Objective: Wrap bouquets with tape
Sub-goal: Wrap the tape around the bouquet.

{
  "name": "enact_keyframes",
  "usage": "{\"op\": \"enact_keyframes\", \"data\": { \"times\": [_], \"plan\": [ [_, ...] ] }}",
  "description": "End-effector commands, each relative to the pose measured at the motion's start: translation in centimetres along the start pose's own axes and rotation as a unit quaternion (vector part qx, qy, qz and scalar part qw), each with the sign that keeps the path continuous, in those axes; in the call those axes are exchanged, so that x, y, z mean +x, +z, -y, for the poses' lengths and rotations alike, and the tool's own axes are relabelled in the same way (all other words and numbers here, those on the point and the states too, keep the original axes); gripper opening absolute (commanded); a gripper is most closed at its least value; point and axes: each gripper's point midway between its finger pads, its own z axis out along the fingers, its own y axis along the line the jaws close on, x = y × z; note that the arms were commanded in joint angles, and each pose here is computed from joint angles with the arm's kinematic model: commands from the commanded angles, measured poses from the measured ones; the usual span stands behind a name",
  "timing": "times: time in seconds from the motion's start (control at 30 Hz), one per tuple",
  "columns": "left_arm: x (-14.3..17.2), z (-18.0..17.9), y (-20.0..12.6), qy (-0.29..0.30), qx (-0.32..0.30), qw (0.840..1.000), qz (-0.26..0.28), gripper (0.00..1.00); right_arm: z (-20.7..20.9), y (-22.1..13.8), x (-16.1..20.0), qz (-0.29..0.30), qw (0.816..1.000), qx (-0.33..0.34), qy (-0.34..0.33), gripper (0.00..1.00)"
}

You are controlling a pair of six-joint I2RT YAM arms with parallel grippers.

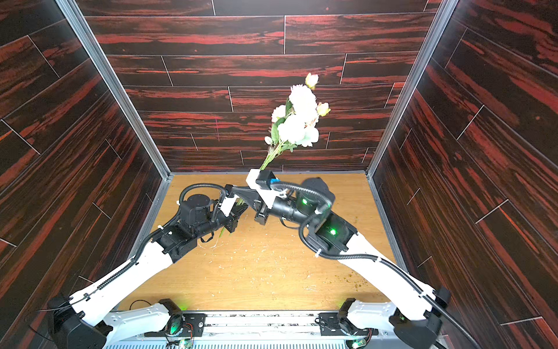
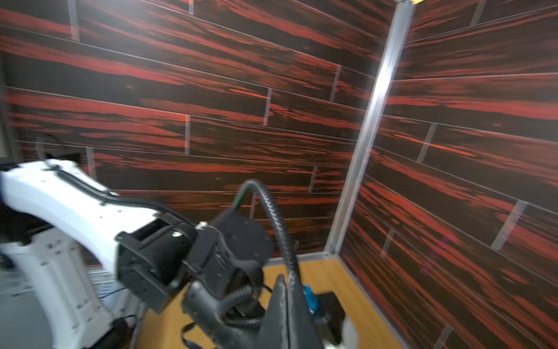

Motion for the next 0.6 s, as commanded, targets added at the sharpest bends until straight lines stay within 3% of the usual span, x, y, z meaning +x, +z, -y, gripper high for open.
{"op": "enact_keyframes", "data": {
  "times": [0.0,0.17,0.33,0.4,0.57],
  "plan": [
    [-4.3,1.2,-2.3,0.029,0.025,0.995,0.089,0.0,2.5,-4.2,-0.9,0.007,0.993,0.11,-0.039,0.18],
    [-6.0,3.8,-5.4,0.071,0.084,0.984,0.137,0.0,3.4,-8.6,1.6,-0.025,0.983,0.169,-0.07,0.27],
    [-7.1,7.1,-8.7,0.106,0.166,0.965,0.174,0.0,5.3,-10.4,2.5,-0.02,0.983,0.178,-0.045,0.28],
    [-7.7,8.0,-9.7,0.102,0.19,0.957,0.192,0.0,5.4,-10.1,2.4,-0.009,0.989,0.146,-0.036,0.31],
    [-9.0,8.9,-10.8,0.088,0.223,0.947,0.216,0.0,1.5,-7.4,1.3,0.03,0.998,-0.016,-0.043,0.4]
  ]
}}
